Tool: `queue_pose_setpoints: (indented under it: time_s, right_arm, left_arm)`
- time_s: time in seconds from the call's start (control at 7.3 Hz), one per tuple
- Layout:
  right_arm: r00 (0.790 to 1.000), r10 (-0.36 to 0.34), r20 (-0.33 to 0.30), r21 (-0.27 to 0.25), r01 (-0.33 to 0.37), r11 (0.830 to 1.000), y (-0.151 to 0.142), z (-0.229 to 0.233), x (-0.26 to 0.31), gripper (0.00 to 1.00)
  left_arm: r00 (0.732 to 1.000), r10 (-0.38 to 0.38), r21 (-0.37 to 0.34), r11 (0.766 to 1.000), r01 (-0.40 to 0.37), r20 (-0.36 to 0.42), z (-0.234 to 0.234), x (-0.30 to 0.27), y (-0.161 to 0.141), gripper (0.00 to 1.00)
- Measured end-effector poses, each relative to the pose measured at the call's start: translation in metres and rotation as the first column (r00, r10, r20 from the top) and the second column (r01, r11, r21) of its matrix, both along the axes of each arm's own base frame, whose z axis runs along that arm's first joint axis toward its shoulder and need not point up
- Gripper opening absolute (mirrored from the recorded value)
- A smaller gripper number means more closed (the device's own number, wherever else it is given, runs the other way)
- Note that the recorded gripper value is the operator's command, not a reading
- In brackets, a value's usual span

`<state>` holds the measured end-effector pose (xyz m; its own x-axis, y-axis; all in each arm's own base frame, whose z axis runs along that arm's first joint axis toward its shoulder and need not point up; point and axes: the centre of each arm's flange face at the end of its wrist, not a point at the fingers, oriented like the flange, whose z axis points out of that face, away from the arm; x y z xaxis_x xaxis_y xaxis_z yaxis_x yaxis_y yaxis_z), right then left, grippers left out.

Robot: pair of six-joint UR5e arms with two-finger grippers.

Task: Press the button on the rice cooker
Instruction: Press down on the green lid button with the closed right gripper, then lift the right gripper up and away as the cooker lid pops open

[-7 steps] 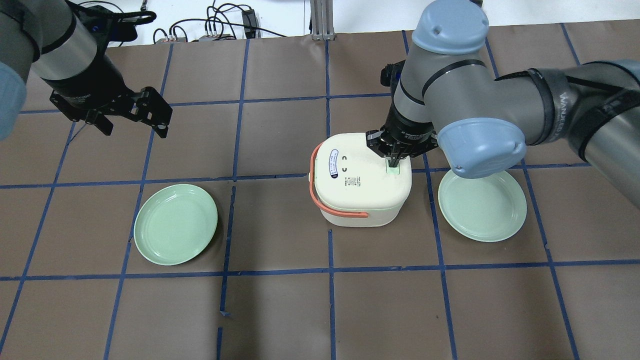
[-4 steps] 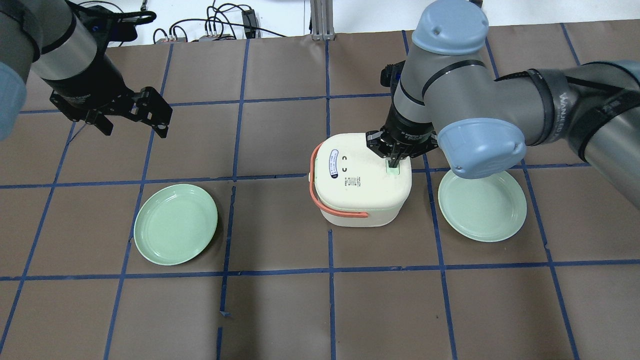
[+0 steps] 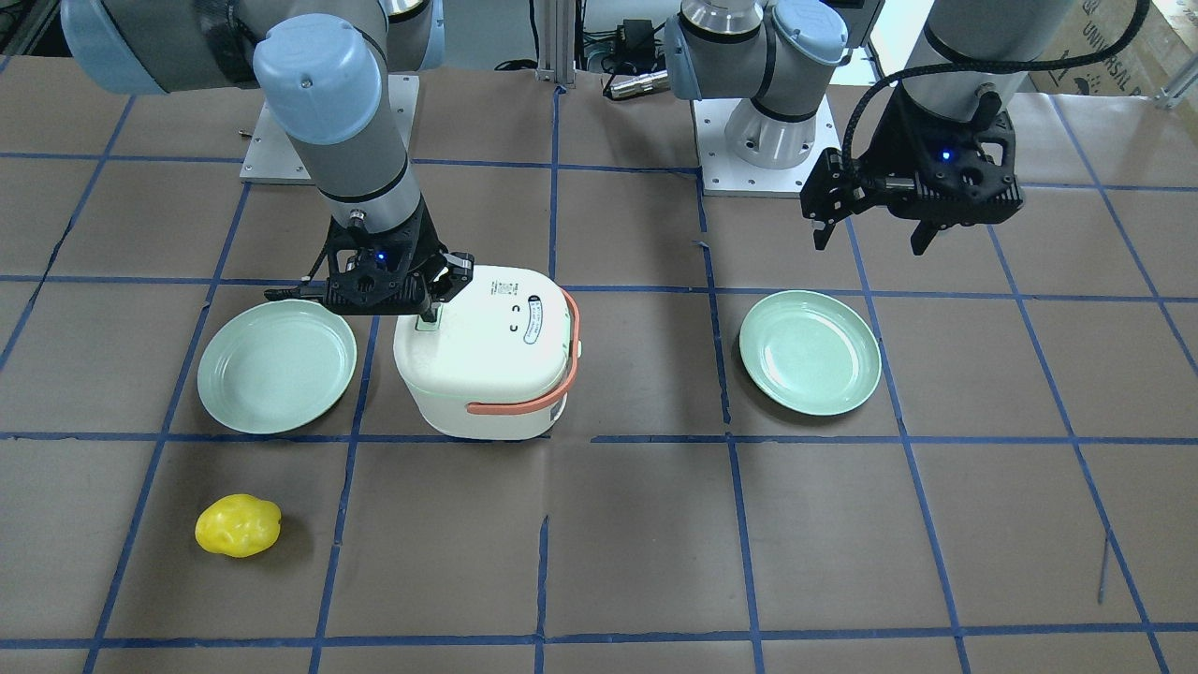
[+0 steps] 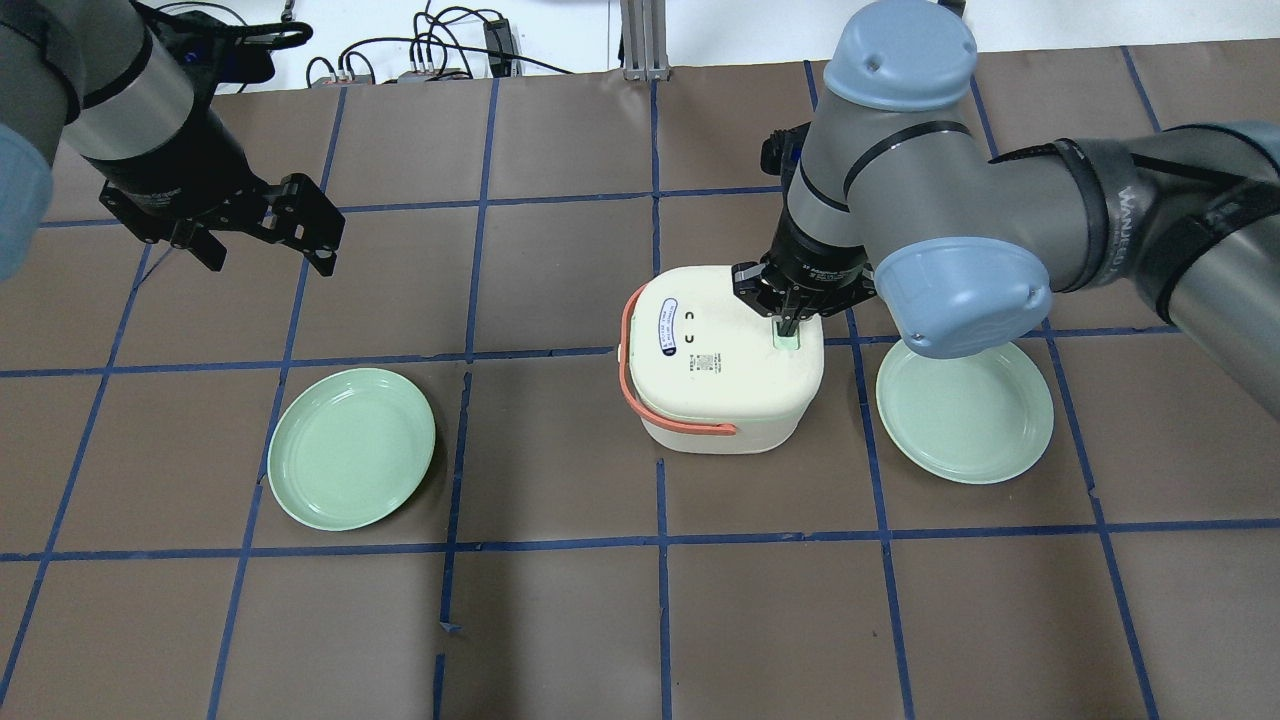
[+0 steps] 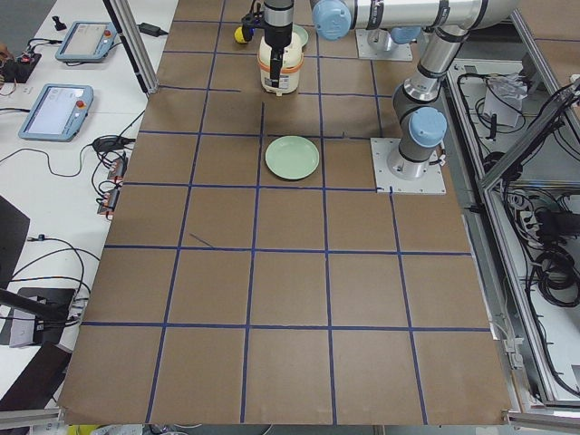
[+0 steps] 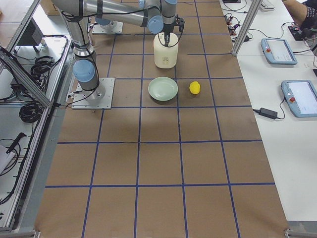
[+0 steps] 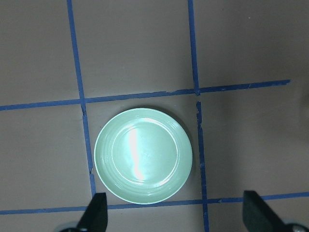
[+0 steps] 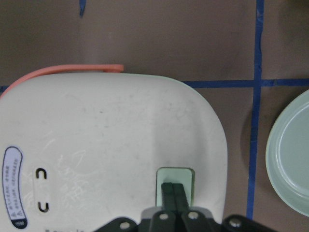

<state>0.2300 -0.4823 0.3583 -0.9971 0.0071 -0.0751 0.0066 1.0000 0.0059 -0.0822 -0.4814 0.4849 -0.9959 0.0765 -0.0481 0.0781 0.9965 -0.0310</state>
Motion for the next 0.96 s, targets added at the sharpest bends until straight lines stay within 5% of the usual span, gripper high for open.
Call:
queue_pose_setpoints:
  time_s: [0.27,0.41,0.68,0.82,0.96]
  right_arm:
    - [1.000,-0.001,-0.002,0.004,0.001,1.000,0.001,-0.002,0.000,0.15]
    - [1.000,-0.001,-0.005,0.004,0.001,1.000,0.001,-0.001,-0.001,0.29]
    - [1.000,-0.015,-0.007,-0.015,0.015,1.000,-0.002,0.014,-0.001,0.85]
    - [1.000,-0.024,-0.005,-0.031,0.024,0.999,-0.005,0.028,0.000,0.98]
    - [0.999,-0.034,-0.005,-0.048,0.033,0.998,-0.012,0.052,-0.001,1.00]
  left_arm:
    - [1.000,0.000,0.000,1.000,0.000,0.000,0.000,0.000,0.000,1.00]
    - [1.000,0.000,0.000,1.000,0.000,0.000,0.000,0.000,0.000,1.00]
    - [1.000,0.001,0.000,1.000,-0.001,0.000,0.000,0.000,0.000,1.00]
    - [1.000,0.001,0.000,1.000,-0.001,0.000,0.000,0.000,0.000,1.00]
    - [1.000,0.001,0.000,1.000,-0.001,0.000,0.000,0.000,0.000,1.00]
